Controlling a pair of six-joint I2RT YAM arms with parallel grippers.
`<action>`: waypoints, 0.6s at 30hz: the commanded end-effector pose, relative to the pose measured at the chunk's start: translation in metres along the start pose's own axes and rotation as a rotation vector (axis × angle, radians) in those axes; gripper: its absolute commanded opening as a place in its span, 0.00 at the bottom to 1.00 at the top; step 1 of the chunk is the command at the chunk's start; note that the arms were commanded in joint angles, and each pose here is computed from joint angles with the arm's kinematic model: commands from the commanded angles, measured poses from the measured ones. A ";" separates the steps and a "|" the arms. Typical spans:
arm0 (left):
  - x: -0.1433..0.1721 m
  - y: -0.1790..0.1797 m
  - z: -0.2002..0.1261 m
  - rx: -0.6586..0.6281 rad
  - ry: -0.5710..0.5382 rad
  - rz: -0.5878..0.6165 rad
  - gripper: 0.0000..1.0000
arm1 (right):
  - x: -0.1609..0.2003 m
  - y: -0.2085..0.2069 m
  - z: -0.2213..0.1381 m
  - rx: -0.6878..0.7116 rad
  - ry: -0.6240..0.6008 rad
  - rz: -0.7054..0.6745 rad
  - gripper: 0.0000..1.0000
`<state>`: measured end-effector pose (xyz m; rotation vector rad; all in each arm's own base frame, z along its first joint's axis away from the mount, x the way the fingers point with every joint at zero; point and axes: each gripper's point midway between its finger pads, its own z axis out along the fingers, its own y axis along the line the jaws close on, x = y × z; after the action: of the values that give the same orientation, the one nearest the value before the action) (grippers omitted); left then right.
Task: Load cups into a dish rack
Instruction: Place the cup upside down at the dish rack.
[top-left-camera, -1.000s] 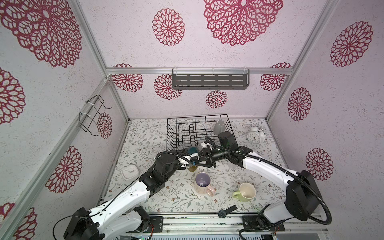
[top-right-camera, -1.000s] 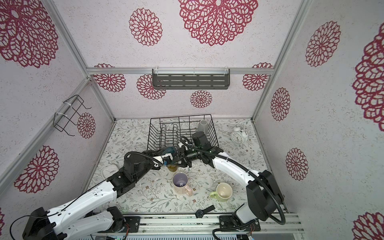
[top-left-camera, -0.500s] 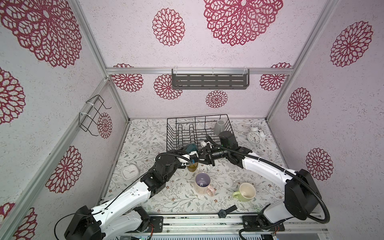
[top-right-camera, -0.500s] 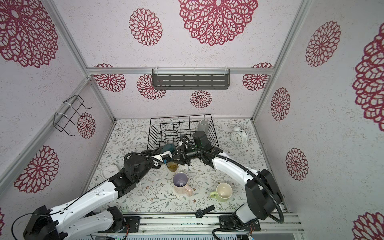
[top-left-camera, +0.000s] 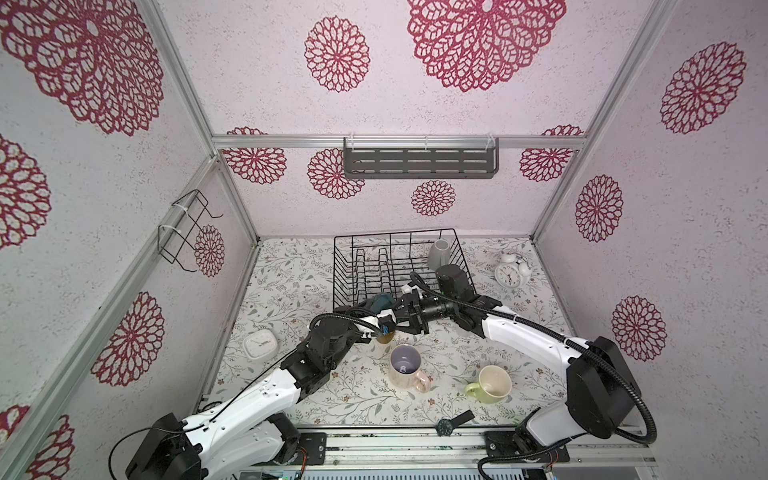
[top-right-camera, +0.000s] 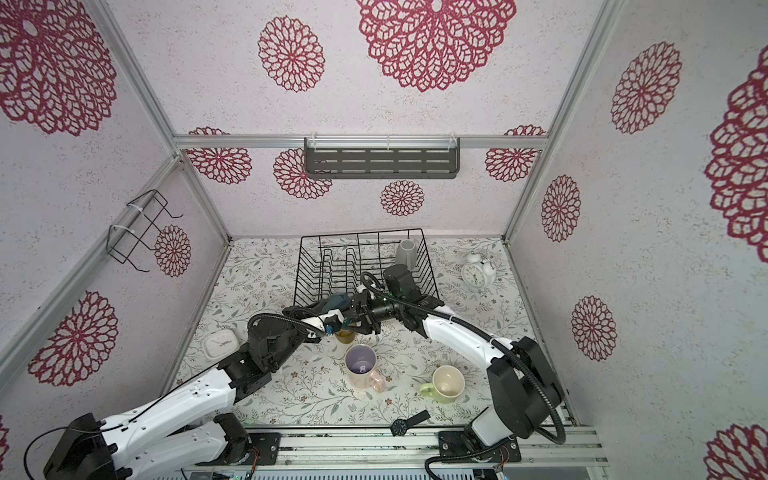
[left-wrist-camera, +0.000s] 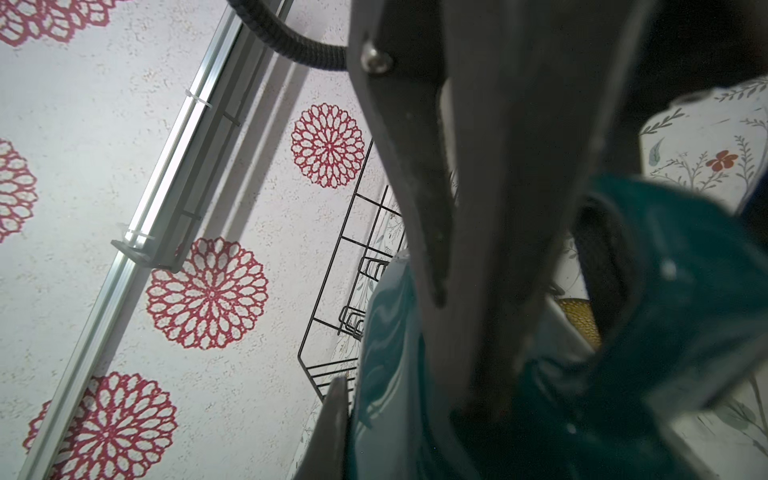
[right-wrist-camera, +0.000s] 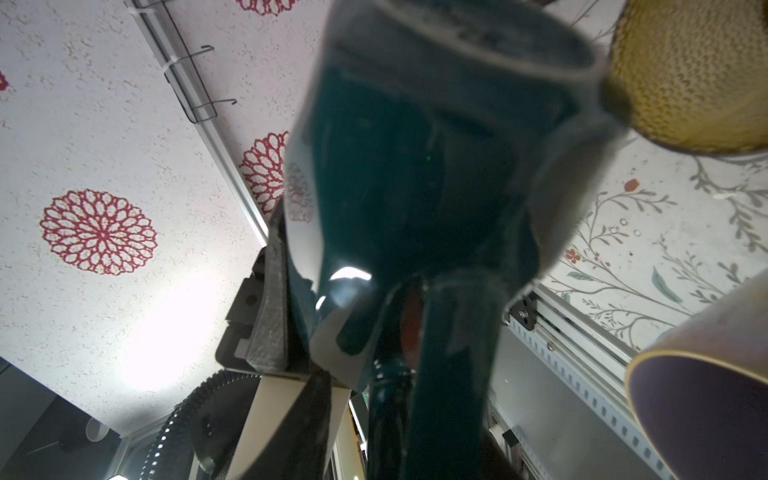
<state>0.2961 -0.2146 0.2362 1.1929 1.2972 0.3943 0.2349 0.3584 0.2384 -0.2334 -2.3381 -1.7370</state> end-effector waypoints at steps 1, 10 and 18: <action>-0.040 0.044 -0.009 -0.162 -0.155 -0.043 0.00 | -0.010 0.011 -0.004 -0.045 -0.047 0.001 0.39; -0.036 0.040 -0.004 -0.177 -0.149 -0.044 0.00 | -0.015 0.024 -0.011 -0.096 -0.074 0.009 0.03; -0.031 0.037 0.002 -0.165 -0.116 -0.054 0.34 | -0.018 0.037 -0.016 -0.095 -0.101 -0.085 0.00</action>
<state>0.3053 -0.2148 0.2425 1.1262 1.2644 0.4346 0.2493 0.3532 0.2372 -0.3569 -2.3118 -1.7586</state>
